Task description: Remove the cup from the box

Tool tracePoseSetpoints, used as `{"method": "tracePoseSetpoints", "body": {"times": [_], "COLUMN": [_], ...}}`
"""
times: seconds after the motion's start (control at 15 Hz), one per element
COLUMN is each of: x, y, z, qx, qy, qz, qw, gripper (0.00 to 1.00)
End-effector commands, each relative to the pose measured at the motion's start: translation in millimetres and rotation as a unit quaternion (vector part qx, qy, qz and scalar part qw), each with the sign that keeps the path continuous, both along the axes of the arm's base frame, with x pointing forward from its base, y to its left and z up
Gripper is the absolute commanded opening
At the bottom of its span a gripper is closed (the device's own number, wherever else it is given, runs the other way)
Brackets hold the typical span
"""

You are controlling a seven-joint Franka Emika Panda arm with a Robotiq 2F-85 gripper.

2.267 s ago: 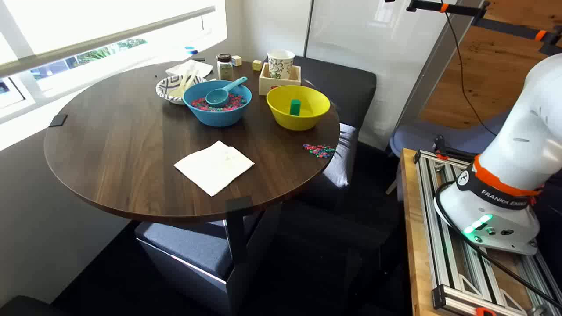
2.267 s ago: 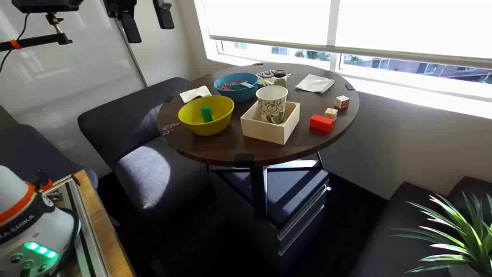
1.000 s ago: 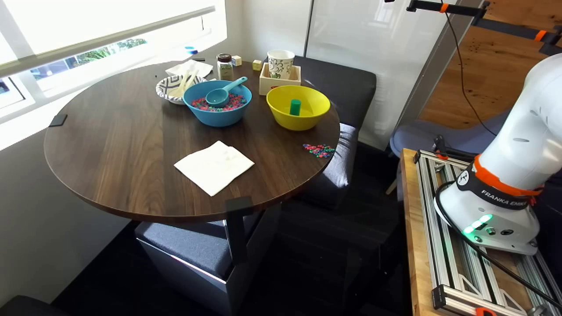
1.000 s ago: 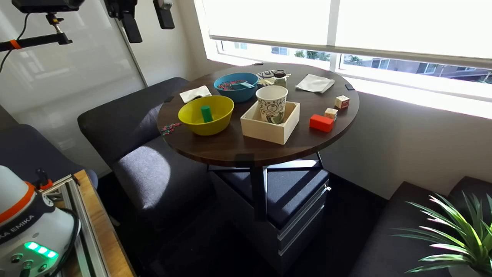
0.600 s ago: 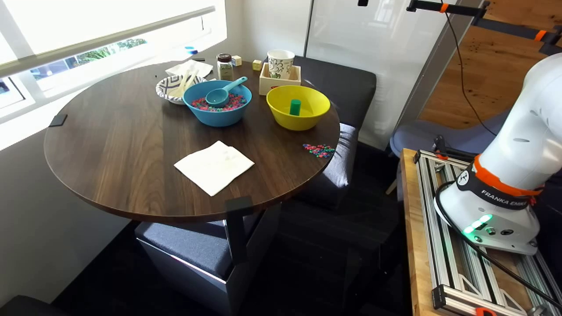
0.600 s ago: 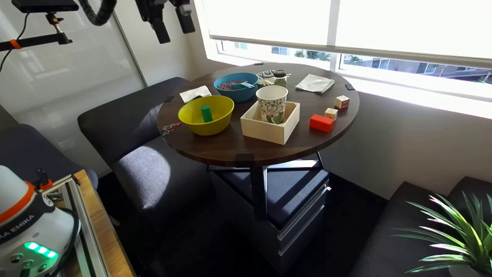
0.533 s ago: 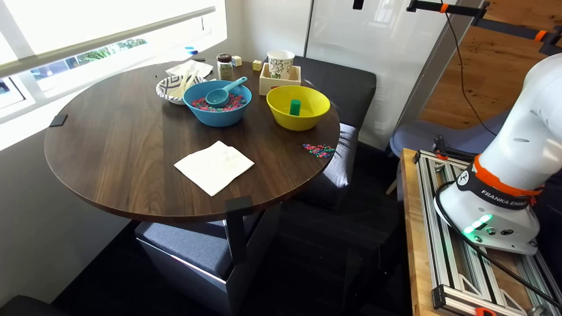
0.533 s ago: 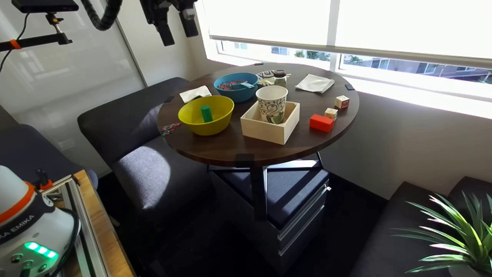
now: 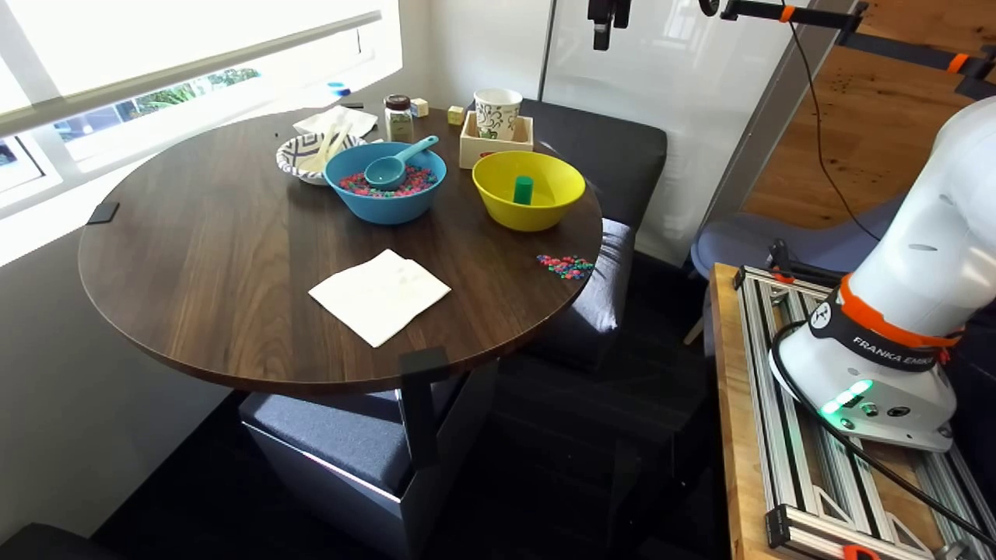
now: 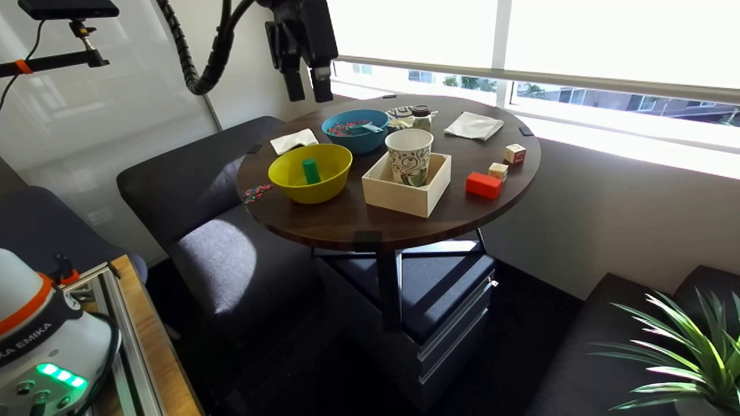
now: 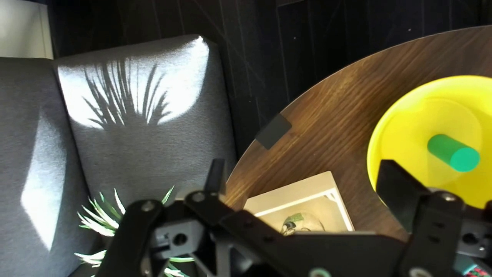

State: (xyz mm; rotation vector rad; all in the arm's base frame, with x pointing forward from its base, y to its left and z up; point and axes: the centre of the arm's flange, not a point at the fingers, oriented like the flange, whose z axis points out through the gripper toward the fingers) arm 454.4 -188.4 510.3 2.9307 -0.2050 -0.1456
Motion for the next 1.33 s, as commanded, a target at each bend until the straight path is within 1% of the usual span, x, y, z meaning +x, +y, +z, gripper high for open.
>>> {"method": "tracePoseSetpoints", "body": {"times": [0.0, 0.07, 0.27, 0.33, 0.53, 0.67, 0.73, 0.8, 0.87, 1.0, 1.07, 1.13, 1.2, 1.27], "x": [-0.8, 4.7, 12.5, 16.1, 29.0, 32.5, 34.4, 21.3, 24.0, 27.7, 35.2, 39.0, 43.8, 47.4], "y": [1.3, -1.9, -17.9, -22.3, -32.9, -43.2, -44.5, -36.5, -40.2, -44.1, -43.3, -44.6, -45.8, -46.5], "z": [3.4, -0.2, -31.9, -44.7, -77.3, -91.0, -90.9, -90.8, -95.0, -96.4, -101.5, -105.2, -108.2, -108.4], "qx": [-0.001, 0.002, -0.006, 0.000, 0.023, 0.038, 0.049, 0.028, 0.033, 0.037, 0.043, 0.055, 0.063, 0.075], "qy": [-0.003, 0.009, 0.015, 0.019, 0.043, 0.054, 0.066, 0.053, 0.058, 0.063, 0.045, 0.033, 0.016, 0.003], "qz": [0.001, -0.059, -0.139, -0.165, -0.238, -0.284, -0.303, -0.261, -0.274, -0.285, -0.314, -0.332, -0.362, -0.379], "qw": [1.0000, 0.9982, 0.9901, 0.9860, 0.9701, 0.9565, 0.9493, 0.9635, 0.9593, 0.9557, 0.9474, 0.9410, 0.9300, 0.9223], "gripper": [1.00, 1.00, 1.00, 1.00, 1.00, 1.00, 1.00, 1.00, 1.00, 1.00, 1.00, 1.00, 1.00, 1.00]}}
